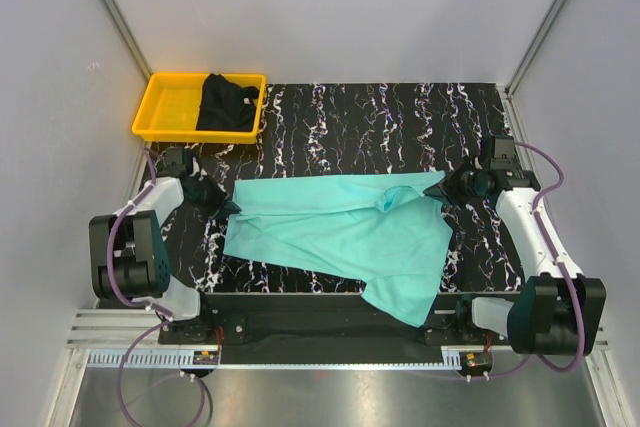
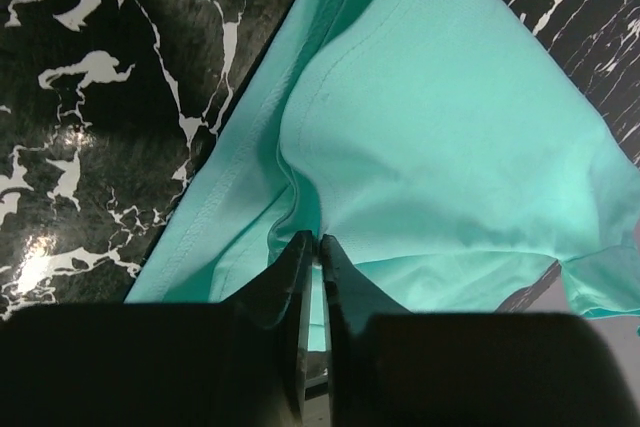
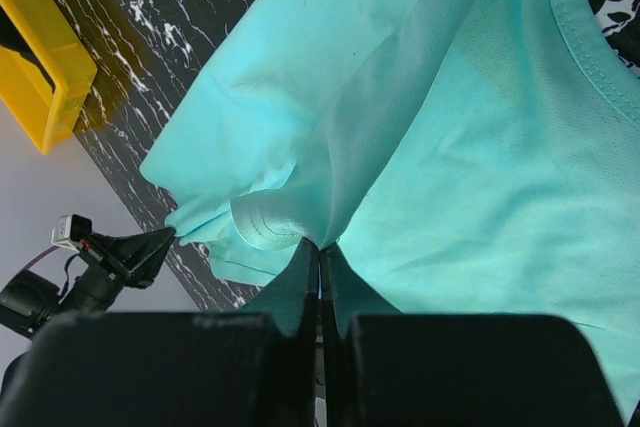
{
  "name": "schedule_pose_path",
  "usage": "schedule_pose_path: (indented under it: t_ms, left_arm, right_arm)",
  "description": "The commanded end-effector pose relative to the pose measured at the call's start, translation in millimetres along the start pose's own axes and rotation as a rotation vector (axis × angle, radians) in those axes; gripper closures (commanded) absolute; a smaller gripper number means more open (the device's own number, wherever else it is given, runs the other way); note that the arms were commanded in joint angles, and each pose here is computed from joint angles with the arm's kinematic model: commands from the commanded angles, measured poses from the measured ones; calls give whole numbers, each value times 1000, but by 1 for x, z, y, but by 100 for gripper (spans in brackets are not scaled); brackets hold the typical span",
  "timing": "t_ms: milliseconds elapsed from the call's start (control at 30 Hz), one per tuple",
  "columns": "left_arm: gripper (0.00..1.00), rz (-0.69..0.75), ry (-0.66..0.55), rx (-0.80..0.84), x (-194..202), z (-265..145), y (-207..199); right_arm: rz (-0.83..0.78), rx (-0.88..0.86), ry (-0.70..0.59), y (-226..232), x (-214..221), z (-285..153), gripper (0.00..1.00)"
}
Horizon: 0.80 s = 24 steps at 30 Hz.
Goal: Fold and stack the t-shirts
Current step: Fold the tshirt
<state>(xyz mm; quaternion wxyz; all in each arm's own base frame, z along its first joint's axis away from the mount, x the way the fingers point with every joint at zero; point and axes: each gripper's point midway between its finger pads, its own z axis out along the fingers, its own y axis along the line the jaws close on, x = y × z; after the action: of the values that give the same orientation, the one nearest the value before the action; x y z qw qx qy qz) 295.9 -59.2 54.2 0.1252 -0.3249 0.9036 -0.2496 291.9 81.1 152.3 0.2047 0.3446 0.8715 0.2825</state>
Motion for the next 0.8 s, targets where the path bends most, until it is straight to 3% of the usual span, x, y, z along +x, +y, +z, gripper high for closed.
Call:
schedule_pose_path:
  t_ms: [0,167,300,533,767]
  left_arm:
    - [100,39,-44,34,-20,-3,-16]
    - [100,106,-120,44,-37,-27,-34]
    - [100,192,-287,104,-75,-80,-82]
    - [100,312,-521,280,-110,-183,-169]
    - [100,516,-759,462,-85,-303,-225]
  right_arm:
    - [-24,-43,-26,15,-12,-4,100]
    - [-32,-36,-82,26,-36,0,100]
    - [-49,-44,-177,57,-85,-2,100]
    - [-144,-218,-404,157,-159,-84,100]
    - [-257,-402,-639,207,-144,-203,100]
